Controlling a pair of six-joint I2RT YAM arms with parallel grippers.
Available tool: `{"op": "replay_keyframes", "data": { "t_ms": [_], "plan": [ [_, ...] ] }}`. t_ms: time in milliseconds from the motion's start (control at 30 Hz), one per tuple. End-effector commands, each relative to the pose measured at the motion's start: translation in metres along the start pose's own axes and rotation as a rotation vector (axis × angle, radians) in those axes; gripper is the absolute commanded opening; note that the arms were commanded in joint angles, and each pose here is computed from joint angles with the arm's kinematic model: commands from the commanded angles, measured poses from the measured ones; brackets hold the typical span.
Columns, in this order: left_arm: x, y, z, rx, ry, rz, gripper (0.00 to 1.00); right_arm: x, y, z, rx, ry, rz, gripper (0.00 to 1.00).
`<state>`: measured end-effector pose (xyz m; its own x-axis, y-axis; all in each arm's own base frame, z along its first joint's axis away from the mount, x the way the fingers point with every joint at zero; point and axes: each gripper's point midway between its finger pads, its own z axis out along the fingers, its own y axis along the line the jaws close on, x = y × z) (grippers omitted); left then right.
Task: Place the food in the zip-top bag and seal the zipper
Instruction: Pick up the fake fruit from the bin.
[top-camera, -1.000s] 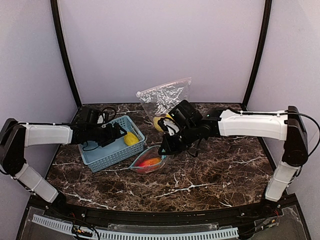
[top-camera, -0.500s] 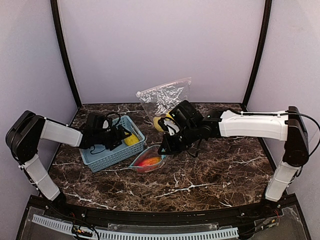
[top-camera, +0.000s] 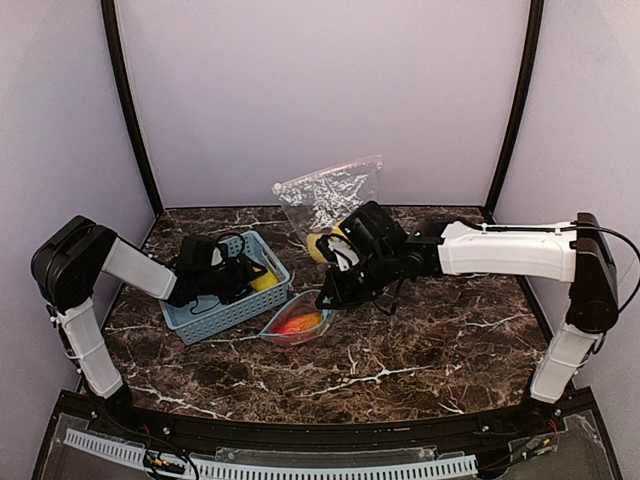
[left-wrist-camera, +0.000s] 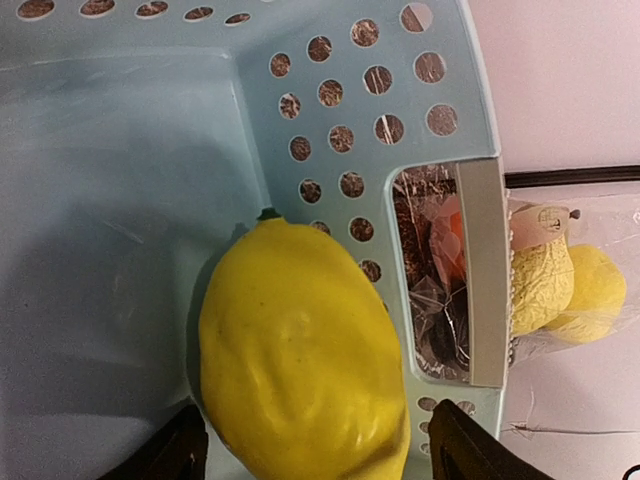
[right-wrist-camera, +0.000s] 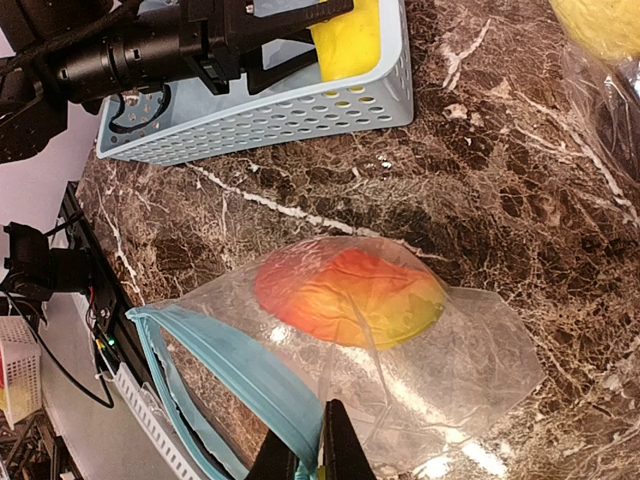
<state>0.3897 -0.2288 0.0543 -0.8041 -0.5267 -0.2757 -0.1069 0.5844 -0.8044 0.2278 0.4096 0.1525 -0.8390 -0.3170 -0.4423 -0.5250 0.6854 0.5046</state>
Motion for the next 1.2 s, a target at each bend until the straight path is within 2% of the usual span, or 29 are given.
{"op": "replay_keyframes", "data": {
  "t_ms": [0,367,567,733,900,1167],
  "plan": [
    [0.005,0.010,0.003,-0.013,-0.003,-0.022,0.76,-0.008,0.002,-0.008,-0.013,-0.036,0.002,0.00],
    [0.008,0.010,0.012,0.002,0.026,-0.029,0.70,-0.008,0.001,-0.003,-0.015,-0.029,0.001,0.00],
    [0.008,0.008,0.013,0.012,0.027,-0.027,0.57,-0.006,-0.001,-0.004,-0.008,-0.029,0.005,0.00],
    [0.004,0.000,0.008,0.031,0.005,-0.006,0.53,-0.005,-0.002,-0.005,-0.004,-0.031,0.008,0.00],
    [-0.007,-0.022,-0.016,0.061,-0.057,0.071,0.53,-0.006,-0.002,-0.007,-0.002,-0.038,0.007,0.00],
    [-0.014,-0.028,-0.073,-0.068,-0.134,0.248,0.53,-0.009,-0.001,-0.007,-0.004,-0.042,-0.001,0.00]
  ]
}}
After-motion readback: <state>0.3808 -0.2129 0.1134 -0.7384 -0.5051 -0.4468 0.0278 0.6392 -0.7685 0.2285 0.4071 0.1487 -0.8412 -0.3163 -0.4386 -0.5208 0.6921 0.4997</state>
